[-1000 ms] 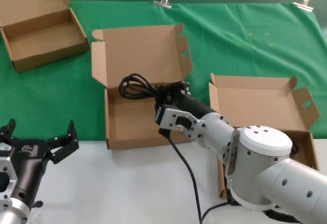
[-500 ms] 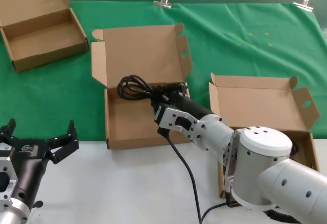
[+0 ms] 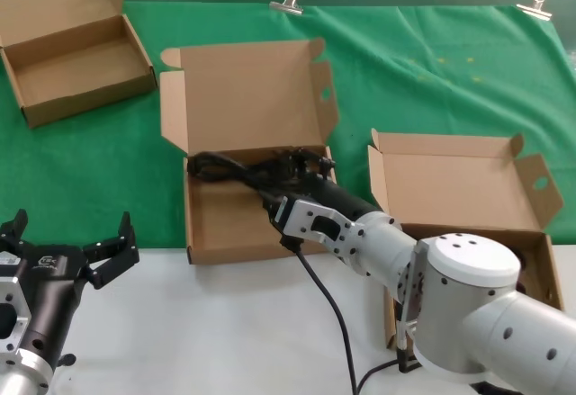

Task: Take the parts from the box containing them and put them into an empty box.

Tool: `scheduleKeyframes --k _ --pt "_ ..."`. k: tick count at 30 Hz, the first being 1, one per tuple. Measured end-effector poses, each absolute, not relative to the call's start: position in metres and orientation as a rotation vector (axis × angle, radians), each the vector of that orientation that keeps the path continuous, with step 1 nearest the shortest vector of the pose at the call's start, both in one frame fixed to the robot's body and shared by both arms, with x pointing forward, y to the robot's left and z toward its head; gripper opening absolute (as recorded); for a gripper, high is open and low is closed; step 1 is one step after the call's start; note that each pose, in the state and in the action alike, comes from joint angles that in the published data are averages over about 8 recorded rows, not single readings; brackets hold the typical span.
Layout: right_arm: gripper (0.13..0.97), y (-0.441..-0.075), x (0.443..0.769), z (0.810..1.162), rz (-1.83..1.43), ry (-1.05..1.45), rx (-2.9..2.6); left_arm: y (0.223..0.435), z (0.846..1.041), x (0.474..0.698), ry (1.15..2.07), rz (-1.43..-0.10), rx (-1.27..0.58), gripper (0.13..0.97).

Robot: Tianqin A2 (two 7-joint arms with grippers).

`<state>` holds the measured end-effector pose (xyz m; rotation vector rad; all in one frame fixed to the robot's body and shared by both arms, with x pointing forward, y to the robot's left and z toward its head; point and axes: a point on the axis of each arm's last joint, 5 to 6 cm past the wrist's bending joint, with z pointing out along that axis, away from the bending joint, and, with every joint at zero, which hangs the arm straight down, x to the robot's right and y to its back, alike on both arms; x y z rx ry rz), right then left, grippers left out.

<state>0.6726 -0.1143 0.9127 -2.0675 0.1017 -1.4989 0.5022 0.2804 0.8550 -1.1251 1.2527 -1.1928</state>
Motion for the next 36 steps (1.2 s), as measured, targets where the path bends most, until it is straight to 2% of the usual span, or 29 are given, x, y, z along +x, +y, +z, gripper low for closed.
scheduleKeyframes --k 4,12,13,16,21,30,36 --pt "0.403 -0.12 0.668 0.913 -1.499 0.114 -2.064 0.28 0.855 0.502 1.253 -1.193 -1.125 0.966" --pt "0.602 -0.148 0.641 0.922 -1.494 0.216 -2.028 0.28 0.855 0.502 1.253 -1.193 -1.125 0.966" --pt "0.602 -0.153 0.635 0.923 -1.489 0.238 -2.021 0.28 0.855 0.502 1.253 -1.193 -1.125 0.966" --pt "0.672 -0.164 0.62 0.926 -1.469 0.294 -2.002 0.28 0.855 0.502 1.253 -1.193 -1.125 0.966" --pt "0.788 -0.17 0.608 0.927 -1.445 0.342 -1.975 0.28 0.855 0.502 1.253 -1.193 -1.125 0.966" --pt "0.908 -0.166 0.604 0.927 -1.41 0.404 -1.879 0.28 0.855 0.502 1.253 -1.193 -1.125 0.966" --pt "0.942 -0.166 0.6 0.926 -1.38 0.462 -1.796 0.28 0.855 0.502 1.253 -1.193 -1.125 0.966"
